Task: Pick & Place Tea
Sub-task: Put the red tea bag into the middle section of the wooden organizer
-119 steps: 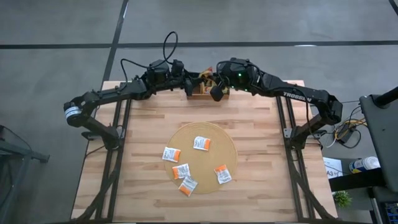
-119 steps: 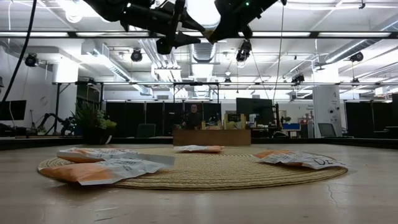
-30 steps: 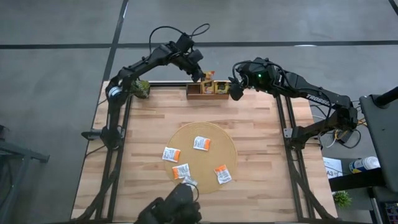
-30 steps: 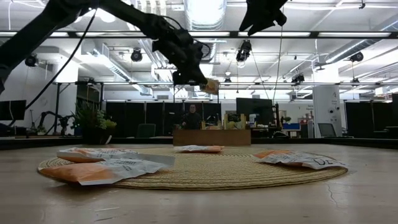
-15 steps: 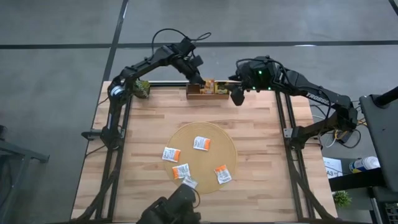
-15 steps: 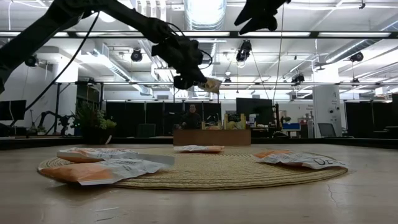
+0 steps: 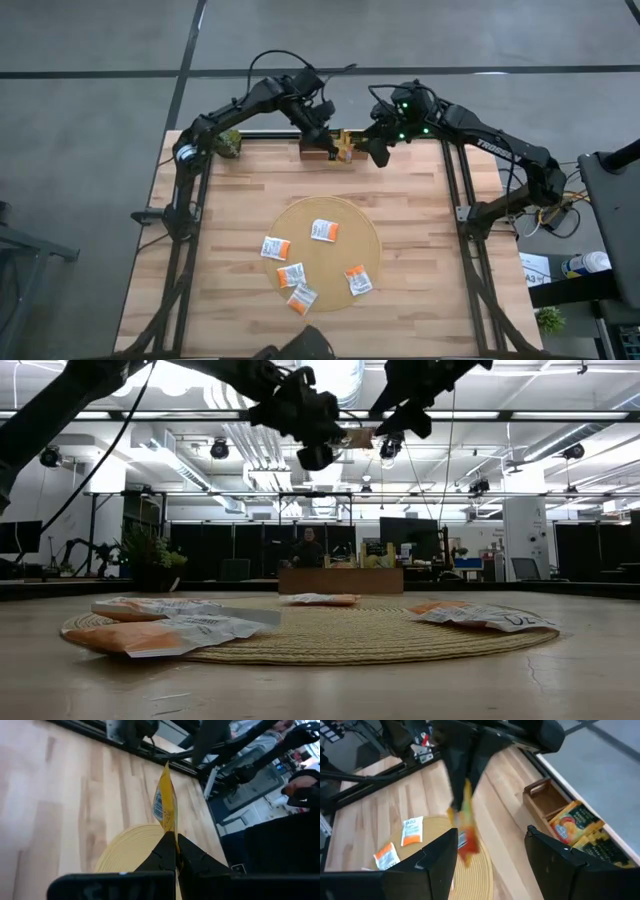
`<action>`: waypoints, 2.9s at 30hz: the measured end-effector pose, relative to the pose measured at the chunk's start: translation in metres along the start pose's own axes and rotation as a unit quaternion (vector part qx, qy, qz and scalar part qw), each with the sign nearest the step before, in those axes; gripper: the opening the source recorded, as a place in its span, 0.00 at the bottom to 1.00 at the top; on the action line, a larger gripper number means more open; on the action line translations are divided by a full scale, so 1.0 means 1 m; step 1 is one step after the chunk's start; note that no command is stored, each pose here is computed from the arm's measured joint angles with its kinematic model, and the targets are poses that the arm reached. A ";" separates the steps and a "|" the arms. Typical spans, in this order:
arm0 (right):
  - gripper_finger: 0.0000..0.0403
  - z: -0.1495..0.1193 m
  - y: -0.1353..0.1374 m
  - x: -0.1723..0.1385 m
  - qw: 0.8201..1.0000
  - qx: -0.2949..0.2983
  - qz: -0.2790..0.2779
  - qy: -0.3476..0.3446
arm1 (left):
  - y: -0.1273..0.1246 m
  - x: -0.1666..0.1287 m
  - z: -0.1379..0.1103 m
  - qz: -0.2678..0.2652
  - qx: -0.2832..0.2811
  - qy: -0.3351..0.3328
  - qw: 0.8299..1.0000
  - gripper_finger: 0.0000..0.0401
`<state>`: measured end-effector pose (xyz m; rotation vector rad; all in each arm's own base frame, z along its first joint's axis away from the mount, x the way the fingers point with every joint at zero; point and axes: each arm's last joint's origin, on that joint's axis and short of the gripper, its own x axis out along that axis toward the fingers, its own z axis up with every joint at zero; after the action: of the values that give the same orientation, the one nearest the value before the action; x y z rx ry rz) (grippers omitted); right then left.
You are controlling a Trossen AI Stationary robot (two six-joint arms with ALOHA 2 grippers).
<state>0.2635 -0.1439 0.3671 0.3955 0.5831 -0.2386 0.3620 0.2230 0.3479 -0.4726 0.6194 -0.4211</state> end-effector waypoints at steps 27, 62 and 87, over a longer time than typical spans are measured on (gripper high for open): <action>0.13 -0.005 0.000 0.026 0.994 0.007 0.102 0.044 | -0.017 0.005 0.013 -0.009 0.028 -0.009 1.000 0.00; 0.04 0.000 0.014 -0.037 0.998 -0.039 -0.010 -0.039 | -0.037 -0.020 0.019 0.024 0.004 -0.033 0.999 0.50; 0.04 0.023 0.020 -0.048 0.983 -0.078 -0.014 -0.167 | -0.097 -0.053 0.054 0.183 0.109 -0.173 0.962 0.50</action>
<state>0.2424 -0.1307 0.4182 0.1898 0.2746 -0.2780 0.3345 0.1868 0.4619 -0.2046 0.3045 -0.0467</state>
